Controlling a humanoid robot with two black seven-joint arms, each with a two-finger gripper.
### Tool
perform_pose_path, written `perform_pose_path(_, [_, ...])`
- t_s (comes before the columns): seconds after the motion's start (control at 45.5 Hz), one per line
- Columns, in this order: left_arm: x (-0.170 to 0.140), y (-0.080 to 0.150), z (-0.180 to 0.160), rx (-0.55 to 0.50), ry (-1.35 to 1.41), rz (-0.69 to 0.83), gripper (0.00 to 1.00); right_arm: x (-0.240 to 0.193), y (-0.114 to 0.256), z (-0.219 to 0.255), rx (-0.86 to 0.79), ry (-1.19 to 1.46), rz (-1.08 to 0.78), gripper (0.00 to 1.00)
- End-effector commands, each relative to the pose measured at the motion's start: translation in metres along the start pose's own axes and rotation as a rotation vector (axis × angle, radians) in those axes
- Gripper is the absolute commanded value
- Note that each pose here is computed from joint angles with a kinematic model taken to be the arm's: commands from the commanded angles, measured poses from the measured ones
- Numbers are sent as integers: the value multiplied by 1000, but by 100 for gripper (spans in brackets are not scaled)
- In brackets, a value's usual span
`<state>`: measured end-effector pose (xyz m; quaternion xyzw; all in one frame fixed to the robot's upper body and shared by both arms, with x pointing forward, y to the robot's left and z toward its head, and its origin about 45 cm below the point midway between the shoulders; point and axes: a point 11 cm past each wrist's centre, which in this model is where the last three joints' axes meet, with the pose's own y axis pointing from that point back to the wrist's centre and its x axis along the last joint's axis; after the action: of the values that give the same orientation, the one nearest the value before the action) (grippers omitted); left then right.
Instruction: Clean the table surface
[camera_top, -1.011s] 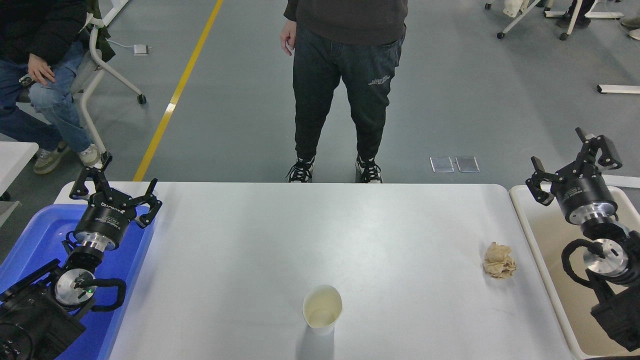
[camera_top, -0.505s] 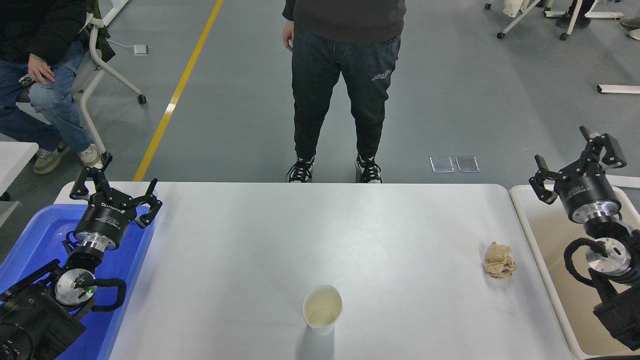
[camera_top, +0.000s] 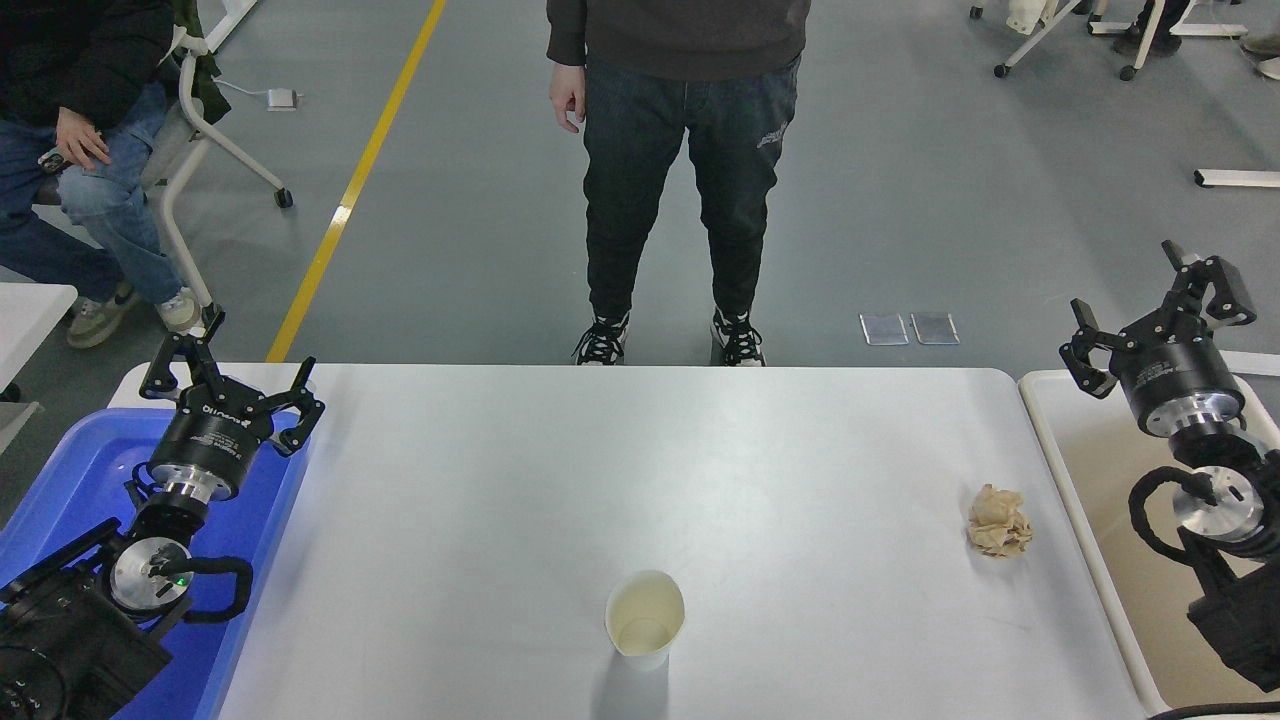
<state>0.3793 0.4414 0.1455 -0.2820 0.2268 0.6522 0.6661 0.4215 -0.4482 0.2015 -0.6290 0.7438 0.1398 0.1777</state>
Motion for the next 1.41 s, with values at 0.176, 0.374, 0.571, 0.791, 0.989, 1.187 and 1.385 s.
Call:
perform_pose_path(0.176, [0, 0, 0, 0, 1, -1, 100, 0, 0, -1, -26, 49, -19, 100])
perform_pose_path(0.374, [0, 0, 1, 0, 0, -2, 100, -1, 0, -2, -24, 49, -22, 100])
perform_pose_path(0.571, [0, 0, 1, 0, 1, -4, 100, -10, 0, -3, -30, 77, -67, 100])
perform_pose_path(0.791, [0, 0, 1, 0, 1, -4, 100, -47, 2, -2, -132, 287, -256, 100])
perform_pose_path(0.989, [0, 0, 1, 0, 1, -4, 100, -76, 0, -10, -182, 418, -371, 100])
perform_pose_path(1.187, [-1, 0, 0, 0, 2, -4, 100, -116, 14, -27, -155, 638, -558, 100])
perform_pose_path(1.385, [0, 0, 1, 0, 1, -4, 100, -161, 40, -44, -125, 804, -747, 100])
